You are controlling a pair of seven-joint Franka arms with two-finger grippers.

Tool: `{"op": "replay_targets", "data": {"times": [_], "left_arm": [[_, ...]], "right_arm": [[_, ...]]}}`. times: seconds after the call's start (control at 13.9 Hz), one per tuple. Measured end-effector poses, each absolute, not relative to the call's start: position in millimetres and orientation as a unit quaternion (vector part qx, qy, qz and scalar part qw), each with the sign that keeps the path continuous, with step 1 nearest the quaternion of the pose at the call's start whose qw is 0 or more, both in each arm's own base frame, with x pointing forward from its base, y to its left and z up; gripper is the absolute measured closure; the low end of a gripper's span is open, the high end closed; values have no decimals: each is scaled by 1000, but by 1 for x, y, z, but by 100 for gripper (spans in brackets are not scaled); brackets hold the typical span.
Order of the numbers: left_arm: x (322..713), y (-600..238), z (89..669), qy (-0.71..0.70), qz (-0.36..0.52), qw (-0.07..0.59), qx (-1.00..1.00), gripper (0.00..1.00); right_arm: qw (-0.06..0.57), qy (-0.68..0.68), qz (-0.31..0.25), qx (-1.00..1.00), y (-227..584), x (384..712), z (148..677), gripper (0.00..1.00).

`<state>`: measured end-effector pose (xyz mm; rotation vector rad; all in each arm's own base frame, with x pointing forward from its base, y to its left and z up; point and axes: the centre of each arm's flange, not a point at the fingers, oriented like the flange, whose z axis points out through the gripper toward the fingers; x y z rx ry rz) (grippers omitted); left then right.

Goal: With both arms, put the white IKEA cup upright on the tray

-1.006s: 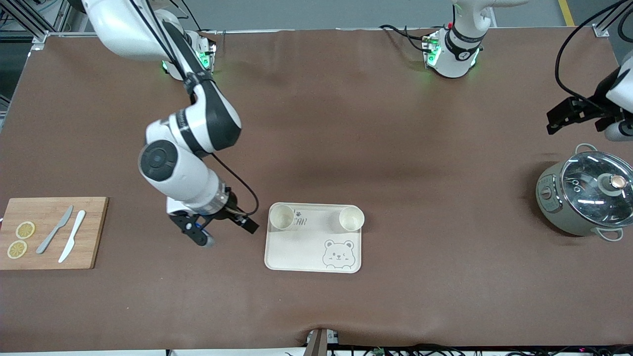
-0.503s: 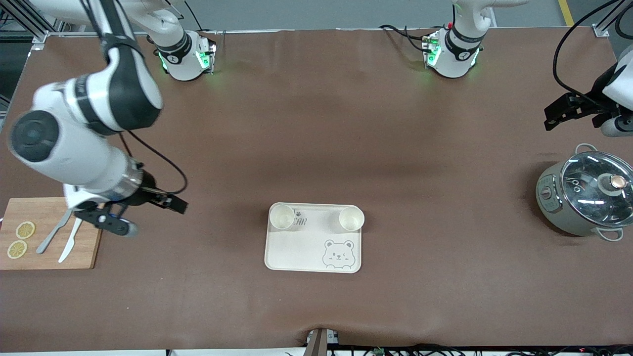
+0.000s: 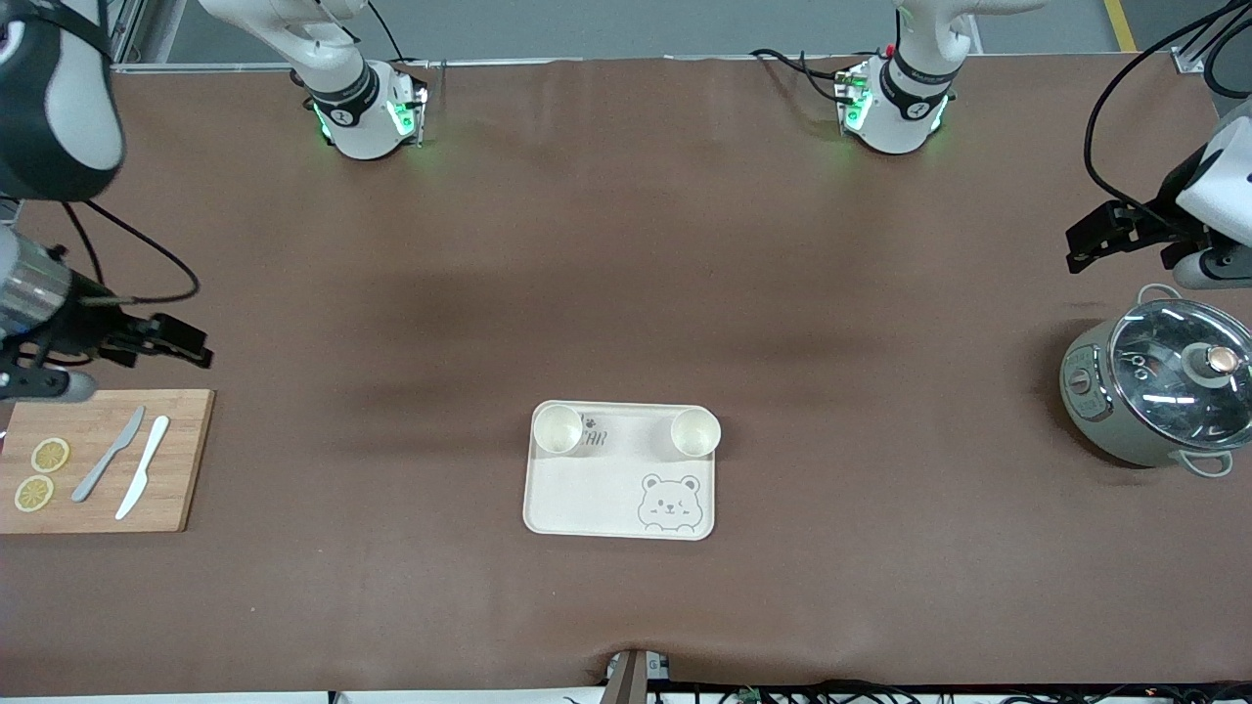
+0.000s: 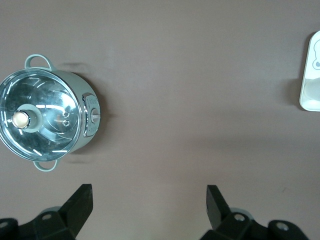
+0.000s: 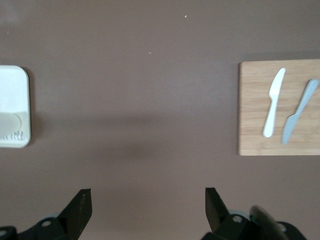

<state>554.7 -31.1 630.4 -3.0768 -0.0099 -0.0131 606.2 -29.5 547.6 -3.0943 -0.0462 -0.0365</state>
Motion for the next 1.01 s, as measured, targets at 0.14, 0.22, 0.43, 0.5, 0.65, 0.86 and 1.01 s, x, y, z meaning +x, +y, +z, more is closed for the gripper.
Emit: {"op": "replay_targets", "data": {"times": [0.14, 0.22, 0.43, 0.5, 0.65, 0.86, 1.01], "left_arm": [[555, -29, 638, -6, -12, 32, -999, 0], [555, -28, 641, -7, -15, 32, -999, 0], [548, -27, 648, -8, -9, 32, -999, 0], [547, -27, 650, -8, -9, 32, -999, 0], [545, -30, 650, -5, -6, 32, -999, 0], [543, -47, 648, 11, 1, 33, -999, 0], [539, -61, 645, 24, 12, 34, -999, 0]], "right_arm": [[25, -45, -2, -999, -49, 586, 568, 0], [27, -51, 4, -998, -51, 575, 579, 0], [20, -58, 22, -998, -46, 546, 596, 0], [20, -58, 26, -998, -47, 542, 593, 0], [19, -55, 27, -998, -50, 542, 588, 0], [16, -59, 17, -998, -48, 539, 615, 0], [15, -57, 12, -998, -50, 537, 630, 0]]}}
